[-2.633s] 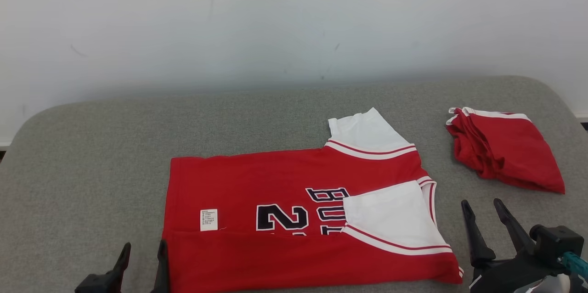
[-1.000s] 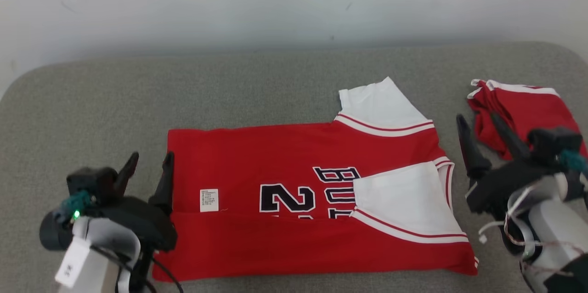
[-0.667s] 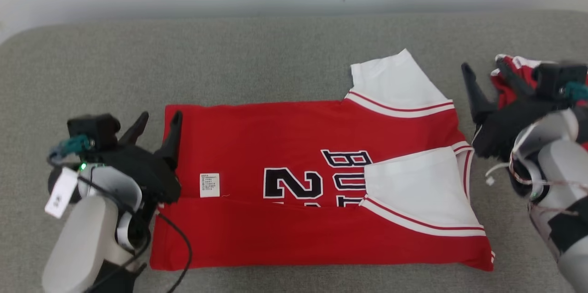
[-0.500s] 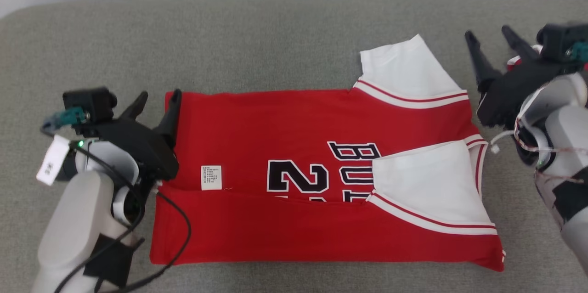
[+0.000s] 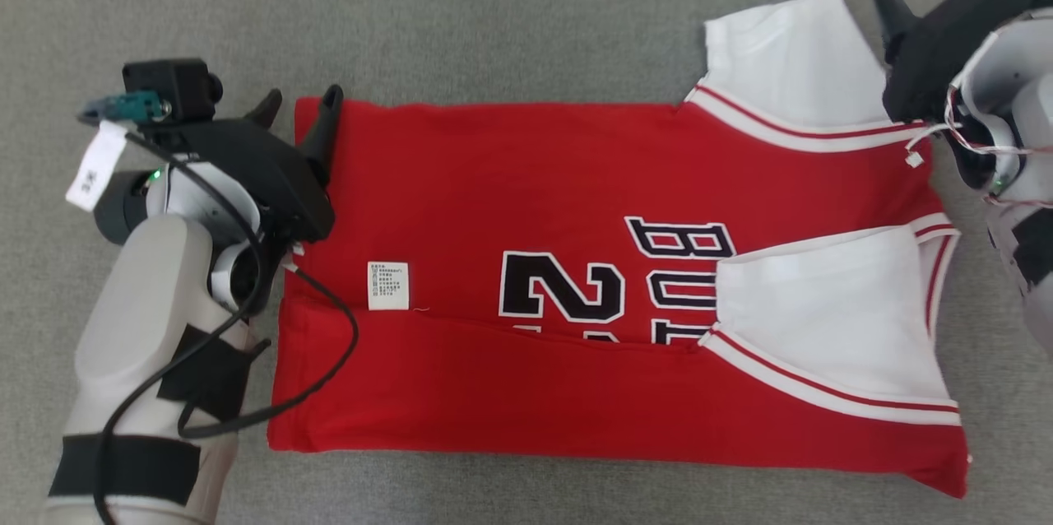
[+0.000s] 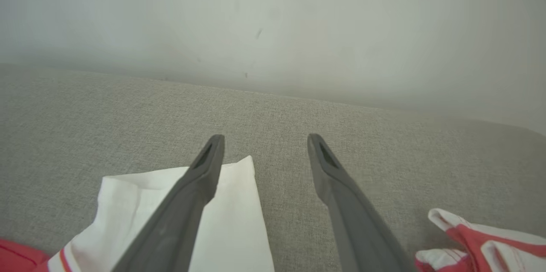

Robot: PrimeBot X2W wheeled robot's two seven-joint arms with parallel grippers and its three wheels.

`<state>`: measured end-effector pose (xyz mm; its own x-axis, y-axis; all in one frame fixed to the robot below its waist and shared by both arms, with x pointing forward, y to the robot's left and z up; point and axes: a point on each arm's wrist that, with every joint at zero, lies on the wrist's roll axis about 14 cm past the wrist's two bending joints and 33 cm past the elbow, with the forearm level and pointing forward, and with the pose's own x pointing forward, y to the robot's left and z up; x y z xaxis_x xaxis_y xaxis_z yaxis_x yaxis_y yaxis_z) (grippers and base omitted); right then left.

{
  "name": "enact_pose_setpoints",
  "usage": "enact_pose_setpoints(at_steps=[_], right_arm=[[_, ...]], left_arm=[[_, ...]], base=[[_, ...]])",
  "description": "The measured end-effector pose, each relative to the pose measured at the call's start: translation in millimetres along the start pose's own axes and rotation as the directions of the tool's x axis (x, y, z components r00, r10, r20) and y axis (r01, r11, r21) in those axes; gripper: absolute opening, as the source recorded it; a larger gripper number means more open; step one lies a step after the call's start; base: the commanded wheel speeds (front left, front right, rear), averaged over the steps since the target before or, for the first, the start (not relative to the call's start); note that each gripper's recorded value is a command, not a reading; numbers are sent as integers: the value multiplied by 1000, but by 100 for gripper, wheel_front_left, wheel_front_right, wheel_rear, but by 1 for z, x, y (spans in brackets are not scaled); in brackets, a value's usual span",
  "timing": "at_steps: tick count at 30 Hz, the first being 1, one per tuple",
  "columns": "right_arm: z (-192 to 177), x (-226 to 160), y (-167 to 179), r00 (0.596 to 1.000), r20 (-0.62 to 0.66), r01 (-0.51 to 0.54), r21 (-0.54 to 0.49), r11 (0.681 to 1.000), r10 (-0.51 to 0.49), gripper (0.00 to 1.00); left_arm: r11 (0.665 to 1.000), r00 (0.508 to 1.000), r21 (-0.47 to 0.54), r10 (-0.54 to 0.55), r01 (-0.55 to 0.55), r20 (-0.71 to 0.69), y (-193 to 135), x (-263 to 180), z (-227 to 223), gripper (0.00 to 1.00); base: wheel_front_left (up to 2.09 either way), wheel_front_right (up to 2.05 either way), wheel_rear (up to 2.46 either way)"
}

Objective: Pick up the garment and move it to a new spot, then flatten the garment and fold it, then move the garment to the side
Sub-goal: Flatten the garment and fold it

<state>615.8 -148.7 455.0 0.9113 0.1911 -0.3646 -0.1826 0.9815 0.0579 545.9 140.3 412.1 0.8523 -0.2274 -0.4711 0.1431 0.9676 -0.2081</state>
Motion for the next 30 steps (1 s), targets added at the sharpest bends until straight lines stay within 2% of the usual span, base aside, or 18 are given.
enact_pose_setpoints(at_steps=[10,15,16,17,18,19,20,30], right_arm=[[-48,31,12,990,-137,-20,-38,999,15,100],[-56,41,23,986,-164,-43,-60,997,33,100],[-59,43,24,984,-172,-46,-70,996,33,100],[-60,45,25,983,-178,-48,-78,996,34,83],[-61,46,26,983,-181,-49,-80,996,33,40],[-61,49,26,983,-182,-47,-80,996,32,0],[-61,50,27,983,-182,-49,-85,995,32,0],[-63,53,17,985,-175,-22,-93,995,5,0]], left_arm=[[1000,995,-15,22,-24,-100,13,19,-27,100],[998,993,-56,26,-33,-112,17,24,-31,100],[997,993,-66,26,-34,-113,18,26,-31,85],[997,993,-74,28,-37,-114,19,27,-31,42],[996,993,-84,31,-41,-116,21,28,-32,34],[994,992,-95,35,-46,-119,23,29,-34,20],[993,992,-107,42,-55,-118,26,30,-35,0],[991,993,-121,47,-61,-110,28,35,-34,0]], base=[[0,0,0],[0,0,0],[0,0,0],[0,0,0],[0,0,0],[0,0,0],[0,0,0],[0,0,0]])
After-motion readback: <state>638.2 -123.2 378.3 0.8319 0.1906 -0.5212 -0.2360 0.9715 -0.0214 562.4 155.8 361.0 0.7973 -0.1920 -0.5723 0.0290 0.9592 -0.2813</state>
